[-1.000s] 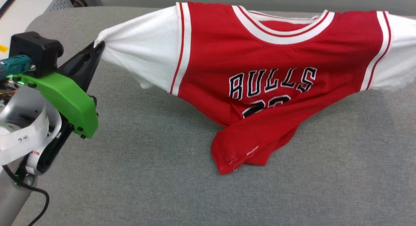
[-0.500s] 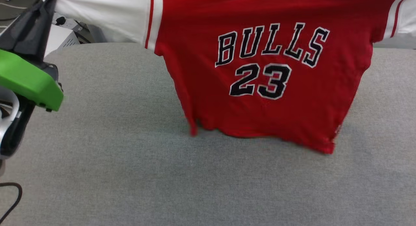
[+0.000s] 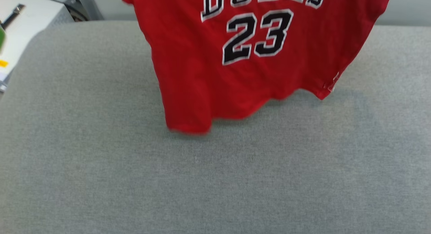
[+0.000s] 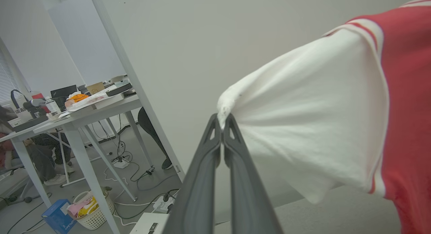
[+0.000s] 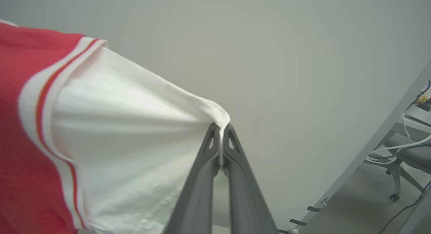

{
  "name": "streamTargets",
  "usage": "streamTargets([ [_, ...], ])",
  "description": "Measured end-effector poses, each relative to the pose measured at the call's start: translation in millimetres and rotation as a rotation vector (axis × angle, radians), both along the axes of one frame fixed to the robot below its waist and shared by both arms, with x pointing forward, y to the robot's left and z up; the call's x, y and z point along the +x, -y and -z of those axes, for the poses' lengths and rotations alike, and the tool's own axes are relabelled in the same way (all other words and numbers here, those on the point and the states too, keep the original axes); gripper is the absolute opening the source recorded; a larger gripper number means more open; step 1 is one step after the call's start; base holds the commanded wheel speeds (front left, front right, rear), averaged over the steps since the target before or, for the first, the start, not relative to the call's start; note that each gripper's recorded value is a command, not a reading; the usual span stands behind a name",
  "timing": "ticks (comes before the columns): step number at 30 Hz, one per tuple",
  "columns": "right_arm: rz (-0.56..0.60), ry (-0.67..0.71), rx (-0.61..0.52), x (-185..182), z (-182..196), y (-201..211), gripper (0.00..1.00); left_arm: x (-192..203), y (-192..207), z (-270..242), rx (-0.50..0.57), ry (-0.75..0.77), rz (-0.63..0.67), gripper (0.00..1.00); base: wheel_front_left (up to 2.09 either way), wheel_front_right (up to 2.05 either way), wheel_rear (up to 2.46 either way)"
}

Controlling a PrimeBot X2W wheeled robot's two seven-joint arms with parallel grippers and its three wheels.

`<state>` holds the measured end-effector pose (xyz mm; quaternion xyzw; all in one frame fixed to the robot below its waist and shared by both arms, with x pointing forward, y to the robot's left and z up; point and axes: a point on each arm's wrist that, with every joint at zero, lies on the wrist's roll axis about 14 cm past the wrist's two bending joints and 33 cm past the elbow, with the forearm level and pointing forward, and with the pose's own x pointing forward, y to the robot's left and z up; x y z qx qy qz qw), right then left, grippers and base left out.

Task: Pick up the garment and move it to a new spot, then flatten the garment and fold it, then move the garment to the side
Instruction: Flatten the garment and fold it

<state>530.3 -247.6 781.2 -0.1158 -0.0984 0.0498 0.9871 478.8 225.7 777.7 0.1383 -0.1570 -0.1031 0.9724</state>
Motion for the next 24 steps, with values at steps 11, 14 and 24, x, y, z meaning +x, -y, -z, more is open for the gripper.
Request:
streamTargets([
  [11, 0.031, 0.119, 0.026, 89, -4, 1, 0.00, 111, -16, 1, 0.035, 0.014, -0.051, 0.00, 0.00, 0.00, 0.00],
  [14, 0.036, 0.130, 0.040, 117, 5, -5, 0.00, 145, -14, 16, 0.035, 0.002, -0.063, 0.00, 0.00, 0.00, 0.00],
  [24, 0.104, 0.184, 0.074, 187, 47, 0, 0.00, 231, -2, 65, 0.002, 0.001, -0.064, 0.00, 0.00, 0.00, 0.00],
])
